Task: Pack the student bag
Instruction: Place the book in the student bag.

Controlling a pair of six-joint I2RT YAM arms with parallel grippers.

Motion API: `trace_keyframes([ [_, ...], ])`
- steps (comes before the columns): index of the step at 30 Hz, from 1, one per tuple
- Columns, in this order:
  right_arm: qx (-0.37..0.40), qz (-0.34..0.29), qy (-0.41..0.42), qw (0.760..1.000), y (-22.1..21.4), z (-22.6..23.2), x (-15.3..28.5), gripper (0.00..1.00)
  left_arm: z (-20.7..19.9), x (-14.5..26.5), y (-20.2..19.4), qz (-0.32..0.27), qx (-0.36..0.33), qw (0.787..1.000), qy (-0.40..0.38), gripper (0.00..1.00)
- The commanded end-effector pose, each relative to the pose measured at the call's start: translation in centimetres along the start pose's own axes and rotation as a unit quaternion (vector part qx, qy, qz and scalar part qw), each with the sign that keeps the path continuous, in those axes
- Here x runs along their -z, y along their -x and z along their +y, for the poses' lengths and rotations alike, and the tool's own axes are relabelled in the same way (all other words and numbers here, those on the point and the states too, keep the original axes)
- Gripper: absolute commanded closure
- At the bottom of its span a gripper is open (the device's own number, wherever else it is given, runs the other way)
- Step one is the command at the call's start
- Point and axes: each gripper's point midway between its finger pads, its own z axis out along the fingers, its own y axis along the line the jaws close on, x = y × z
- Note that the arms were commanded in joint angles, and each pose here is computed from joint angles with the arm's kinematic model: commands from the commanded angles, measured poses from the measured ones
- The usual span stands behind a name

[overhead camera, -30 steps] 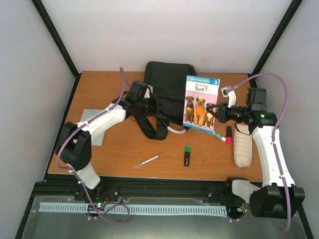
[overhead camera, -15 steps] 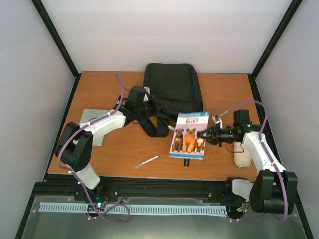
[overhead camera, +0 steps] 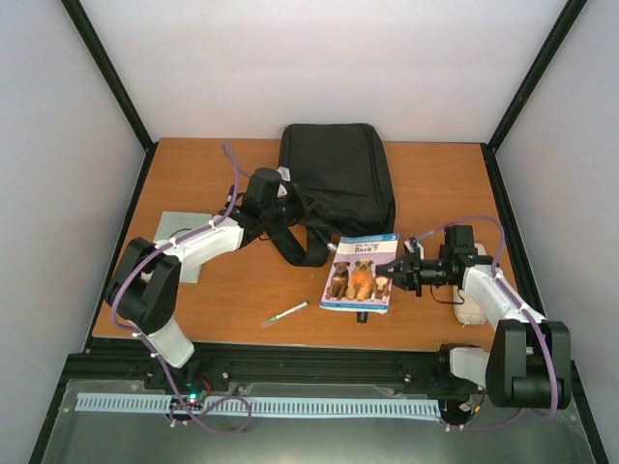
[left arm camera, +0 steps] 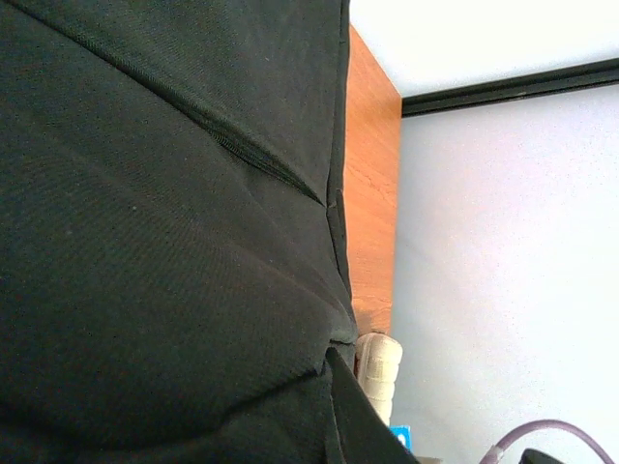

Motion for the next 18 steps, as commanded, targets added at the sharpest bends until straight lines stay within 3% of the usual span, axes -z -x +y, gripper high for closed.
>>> trace_keyframes([
  [1, 0.06, 0.012, 0.033, 0.998, 1.2, 3.6, 0.2, 0.97, -5.4, 2.3, 1.3, -0.028, -0.032, 0.997, -0.066, 0.99],
  [14, 0.098, 0.006, 0.032, 0.995, 4.0, 4.6, 0.0, 0.97, -6.0, 3.6, 0.7, -0.018, -0.046, 0.997, -0.064, 0.99],
  [18, 0.085, 0.006, 0.009, 0.996, 6.2, 2.5, -0.7, 0.97, -5.8, 3.6, 0.5, -0.014, -0.041, 0.997, -0.063, 0.99],
])
